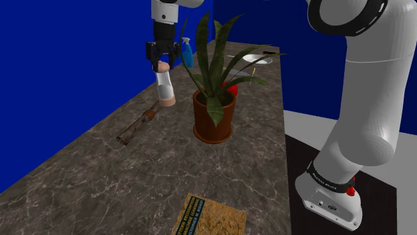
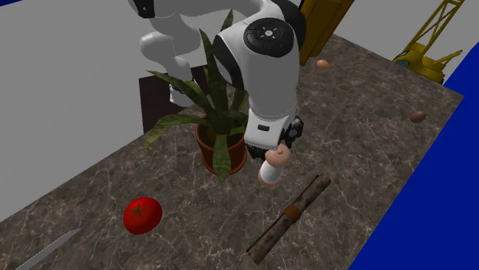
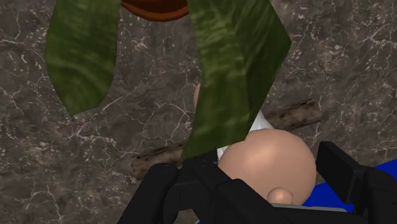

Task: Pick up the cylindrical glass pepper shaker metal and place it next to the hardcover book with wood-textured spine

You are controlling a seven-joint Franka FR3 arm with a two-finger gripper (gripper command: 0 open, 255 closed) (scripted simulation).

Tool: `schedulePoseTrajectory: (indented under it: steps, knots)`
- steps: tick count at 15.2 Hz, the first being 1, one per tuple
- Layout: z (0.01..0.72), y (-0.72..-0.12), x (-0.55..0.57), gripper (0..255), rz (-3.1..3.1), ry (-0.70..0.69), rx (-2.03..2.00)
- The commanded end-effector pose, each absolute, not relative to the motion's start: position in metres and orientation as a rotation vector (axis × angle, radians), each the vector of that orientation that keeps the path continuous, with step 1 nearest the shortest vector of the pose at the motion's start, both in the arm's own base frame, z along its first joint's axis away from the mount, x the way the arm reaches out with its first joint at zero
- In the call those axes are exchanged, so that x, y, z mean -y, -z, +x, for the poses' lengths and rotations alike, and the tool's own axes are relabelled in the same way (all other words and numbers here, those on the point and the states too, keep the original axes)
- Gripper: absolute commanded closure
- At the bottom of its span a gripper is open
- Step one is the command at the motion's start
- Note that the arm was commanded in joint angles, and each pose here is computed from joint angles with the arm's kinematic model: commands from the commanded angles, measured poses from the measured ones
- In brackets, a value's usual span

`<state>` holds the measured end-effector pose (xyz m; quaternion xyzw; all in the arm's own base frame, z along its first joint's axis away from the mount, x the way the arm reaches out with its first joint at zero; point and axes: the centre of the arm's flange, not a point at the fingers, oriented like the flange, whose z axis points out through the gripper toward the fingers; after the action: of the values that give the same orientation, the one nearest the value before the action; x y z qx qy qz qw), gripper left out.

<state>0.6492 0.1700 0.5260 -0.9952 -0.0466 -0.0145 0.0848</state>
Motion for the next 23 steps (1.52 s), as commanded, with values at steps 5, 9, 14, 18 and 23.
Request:
schedulePoseTrajectory:
  steps: [5,9,14,18,23]
  knots:
    - [0.649,-0.558,-0.17,255,-2.968,0.043,0.139]
    - [0.649,-0.579,-0.17,255,-2.968,0.043,0.139]
    - [0.649,-0.605,-0.17,255,-2.968,0.043,0.139]
    - [0.649,-0.627,-0.17,255,-2.968,0.043,0.139]
    - [0.649,-0.653,-0.17,255,-2.968,0.043,0.139]
